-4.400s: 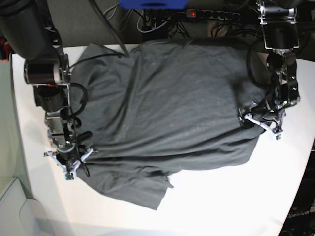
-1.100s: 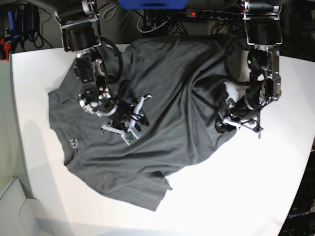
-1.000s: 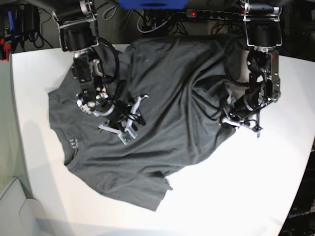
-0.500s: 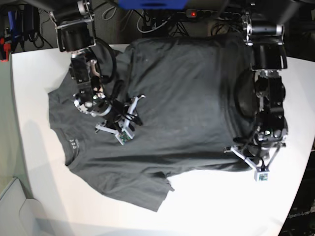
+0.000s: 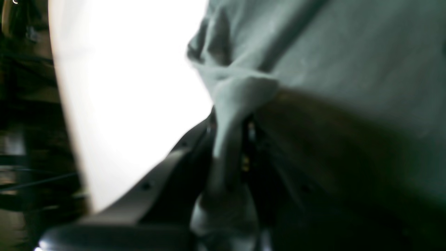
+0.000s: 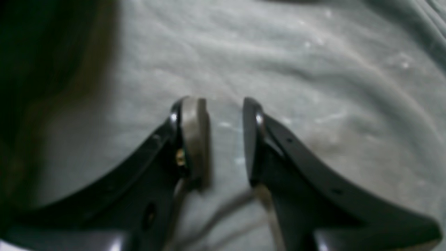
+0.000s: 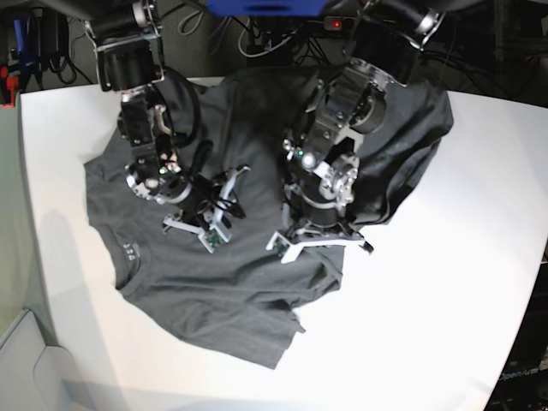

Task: Layout the t-shirt on the table in an organized manner, then fold the t-shirt properly
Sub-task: 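Move the left gripper over the t-shirt toward the right gripper, then grasp the t-shirt fabric near the right gripper with the left gripper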

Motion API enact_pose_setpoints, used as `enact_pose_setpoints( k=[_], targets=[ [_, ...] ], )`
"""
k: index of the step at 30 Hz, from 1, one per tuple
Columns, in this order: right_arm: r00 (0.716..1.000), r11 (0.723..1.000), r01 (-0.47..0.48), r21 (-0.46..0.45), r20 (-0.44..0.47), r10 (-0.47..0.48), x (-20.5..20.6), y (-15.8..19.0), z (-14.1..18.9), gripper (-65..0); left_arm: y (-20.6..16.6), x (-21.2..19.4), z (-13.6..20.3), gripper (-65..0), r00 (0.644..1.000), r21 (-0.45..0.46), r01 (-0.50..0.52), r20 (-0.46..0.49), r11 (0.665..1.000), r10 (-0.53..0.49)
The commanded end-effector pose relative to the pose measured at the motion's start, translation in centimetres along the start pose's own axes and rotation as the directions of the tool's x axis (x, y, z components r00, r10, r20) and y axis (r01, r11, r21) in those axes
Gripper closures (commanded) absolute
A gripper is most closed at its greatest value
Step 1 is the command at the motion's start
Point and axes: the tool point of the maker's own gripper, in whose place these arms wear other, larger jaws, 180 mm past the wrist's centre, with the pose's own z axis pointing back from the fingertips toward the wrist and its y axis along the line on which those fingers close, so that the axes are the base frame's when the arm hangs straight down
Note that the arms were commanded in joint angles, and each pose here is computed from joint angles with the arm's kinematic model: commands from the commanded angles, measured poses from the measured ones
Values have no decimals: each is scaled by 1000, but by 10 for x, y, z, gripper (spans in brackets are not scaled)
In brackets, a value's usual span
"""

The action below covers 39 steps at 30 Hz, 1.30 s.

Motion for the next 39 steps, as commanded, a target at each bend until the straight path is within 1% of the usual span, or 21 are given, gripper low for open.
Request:
enact_pose_setpoints(
  k=[1, 3, 5, 8, 10, 11, 12, 14, 18, 20, 21, 22, 24, 25, 27, 29, 31, 34, 36, 39],
  targets=[
    [999, 1000, -10, -12, 48, 10, 18, -7, 2, -194, 15, 15, 4, -10, 999, 57, -1, 43, 998, -2],
    [999, 1000, -11, -13, 47, 11, 18, -8, 2, -195, 13, 10, 6, -28, 999, 65, 28, 34, 997, -31],
    [999, 1000, -11, -13, 47, 11, 18, -8, 2, -195, 12, 4, 6, -95, 999, 64, 37, 24, 997, -39],
    [999, 1000, -10, -12, 46, 10, 17, -7, 2, -195, 9, 3, 13, -274, 999, 58, 23, 35, 998, -25],
    [999, 1000, -8, -12, 47, 9, 18, -7, 2, -195, 9, 7, 25, -388, 996, 58, 15, 91, 998, -20],
    [999, 1000, -8, -12, 47, 9, 18, -7, 2, -195, 8, 11, 33, -429, 992, 55, 2, 130, 998, -9],
    [999, 1000, -8, -12, 47, 9, 18, -7, 2, -195, 7, 15, 41, -451, 987, 53, -9, 160, 999, 1],
    [999, 1000, -8, -12, 47, 9, 18, -7, 2, -194, 8, 20, 53, -462, 979, 50, -30, 205, 998, 19],
    [999, 1000, -9, -11, 47, 10, 18, -7, 2, -194, 14, 20, 60, -462, 974, 34, -78, 215, 996, 69],
    [999, 1000, -11, -9, 46, 12, 18, -6, 2, -194, 24, 15, 60, -462, 971, 26, -126, 208, 992, 118],
    [999, 1000, -10, -8, 47, 11, 18, -5, 1, -194, 33, 12, 60, -462, 966, 22, -166, 205, 986, 158],
    [999, 1000, -10, -8, 47, 11, 18, -5, 1, -194, 42, 9, 60, -465, 957, 16, -217, 201, 976, 209],
    [999, 1000, -10, -8, 46, 10, 18, -5, 1, -194, 62, -6, 54, -466, 928, 8, -332, 182, 943, 325],
    [999, 1000, -10, -8, 46, 10, 18, -5, 1, -194, 72, -15, 50, -466, 905, -1, -398, 167, 918, 392],
    [999, 1000, -10, -8, 46, 10, 18, -5, 1, -194, 87, -25, 38, -466, 844, -35, -517, 146, 855, 516],
    [999, 1000, -9, -7, 45, 9, 17, -5, 1, -194, 78, -43, 21, -466, 798, -92, -594, 57, 799, 600],
    [999, 1000, -9, -7, 45, 9, 17, -5, 1, -194, 65, -51, 7, -466, 769, -148, -633, -9, 760, 639],
    [999, 1000, -9, -7, 45, 9, 17, -5, 1, -194, 50, -52, -7, -466, 728, -212, -677, -53, 704, 684],
    [999, 1000, -9, -7, 45, 9, 17, -5, 1, -194, 44, -51, -12, -466, 708, -233, -697, -72, 679, 702],
    [999, 1000, -8, -6, 45, 9, 17, -5, 1, -194, 40, -50, -16, -466, 691, -248, -713, -91, 656, 717]
  ],
)
